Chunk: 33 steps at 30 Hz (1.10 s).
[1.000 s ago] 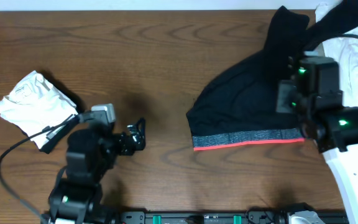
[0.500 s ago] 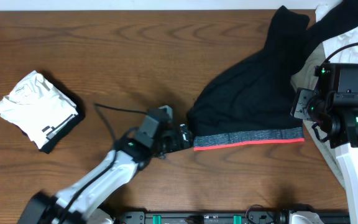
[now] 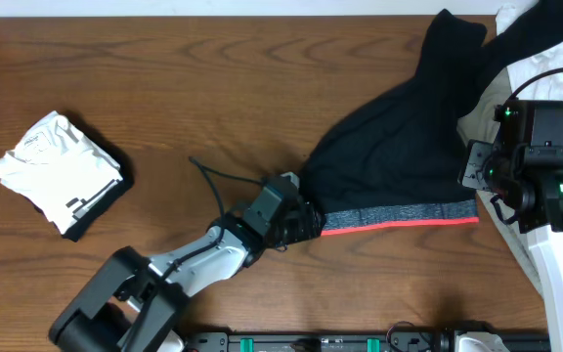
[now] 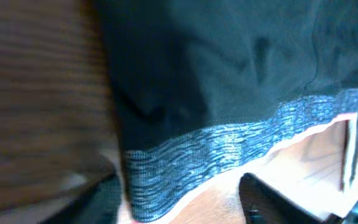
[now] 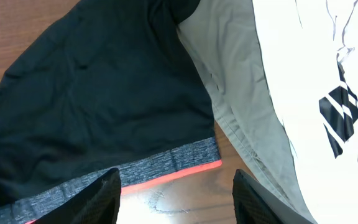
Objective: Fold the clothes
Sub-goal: 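Drag the waistband left with the left gripper, spreading the leggings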
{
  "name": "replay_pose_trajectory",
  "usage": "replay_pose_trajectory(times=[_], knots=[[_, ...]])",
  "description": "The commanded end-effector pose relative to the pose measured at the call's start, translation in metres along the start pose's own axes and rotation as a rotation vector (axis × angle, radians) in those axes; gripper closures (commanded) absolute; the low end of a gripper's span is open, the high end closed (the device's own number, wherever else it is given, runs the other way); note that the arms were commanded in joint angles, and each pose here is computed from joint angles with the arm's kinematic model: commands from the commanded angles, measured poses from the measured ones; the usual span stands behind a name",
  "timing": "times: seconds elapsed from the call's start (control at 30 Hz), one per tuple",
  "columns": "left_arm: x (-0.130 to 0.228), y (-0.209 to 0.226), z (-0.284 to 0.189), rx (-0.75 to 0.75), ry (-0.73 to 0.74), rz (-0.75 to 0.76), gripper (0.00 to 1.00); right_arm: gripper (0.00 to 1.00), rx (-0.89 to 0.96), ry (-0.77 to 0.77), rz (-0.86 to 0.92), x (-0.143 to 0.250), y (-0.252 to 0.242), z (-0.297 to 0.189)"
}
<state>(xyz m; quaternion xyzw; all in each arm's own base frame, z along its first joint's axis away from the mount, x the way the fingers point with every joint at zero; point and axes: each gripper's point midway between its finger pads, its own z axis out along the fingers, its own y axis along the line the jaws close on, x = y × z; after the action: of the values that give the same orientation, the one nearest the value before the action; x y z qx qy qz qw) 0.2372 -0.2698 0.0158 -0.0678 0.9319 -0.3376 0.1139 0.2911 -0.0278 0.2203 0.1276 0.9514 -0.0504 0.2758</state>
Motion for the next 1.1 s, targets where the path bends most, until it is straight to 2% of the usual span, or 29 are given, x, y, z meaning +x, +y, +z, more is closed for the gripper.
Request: replay_pose_trajectory(times=[0.0, 0.1, 0.2, 0.3, 0.4, 0.63, 0.8, 0.93, 1.07], knots=[[0.007, -0.005, 0.005, 0.010, 0.009, 0.012, 0.47, 0.44, 0.012, -0.009, 0.019, -0.003, -0.005, -0.002], [0.010, -0.010, 0.006, 0.021, 0.013, 0.027, 0.52, 0.44, 0.012, -0.008, 0.019, -0.003, -0.005, -0.002], [0.010, -0.010, 0.006, 0.019, 0.011, 0.027, 0.66, 0.44, 0.013, -0.002, 0.018, -0.001, -0.005, -0.002], [0.009, -0.009, 0.006, 0.017, 0.007, 0.028, 0.76, 0.45, 0.014, 0.004, 0.017, 0.000, -0.005, -0.002], [0.007, -0.007, 0.006, 0.006, -0.009, 0.028, 0.92, 0.46, 0.015, 0.006, 0.017, 0.001, -0.005, -0.002], [0.005, -0.007, 0.006, 0.003, -0.015, 0.047, 0.94, 0.46, 0.017, 0.016, 0.015, 0.003, -0.006, -0.002], [-0.009, -0.005, -0.012, -0.007, -0.051, 0.196, 0.94, 0.45, 0.018, 0.019, 0.014, 0.004, -0.006, -0.002], [-0.050, 0.032, -0.058, -0.114, -0.160, 0.084, 0.94, 0.45, 0.019, 0.024, 0.013, 0.005, -0.006, -0.002], [-0.115, 0.073, -0.133, -0.155, -0.391, -0.056, 0.94, 0.45, 0.019, 0.023, 0.014, 0.005, -0.006, -0.002]])
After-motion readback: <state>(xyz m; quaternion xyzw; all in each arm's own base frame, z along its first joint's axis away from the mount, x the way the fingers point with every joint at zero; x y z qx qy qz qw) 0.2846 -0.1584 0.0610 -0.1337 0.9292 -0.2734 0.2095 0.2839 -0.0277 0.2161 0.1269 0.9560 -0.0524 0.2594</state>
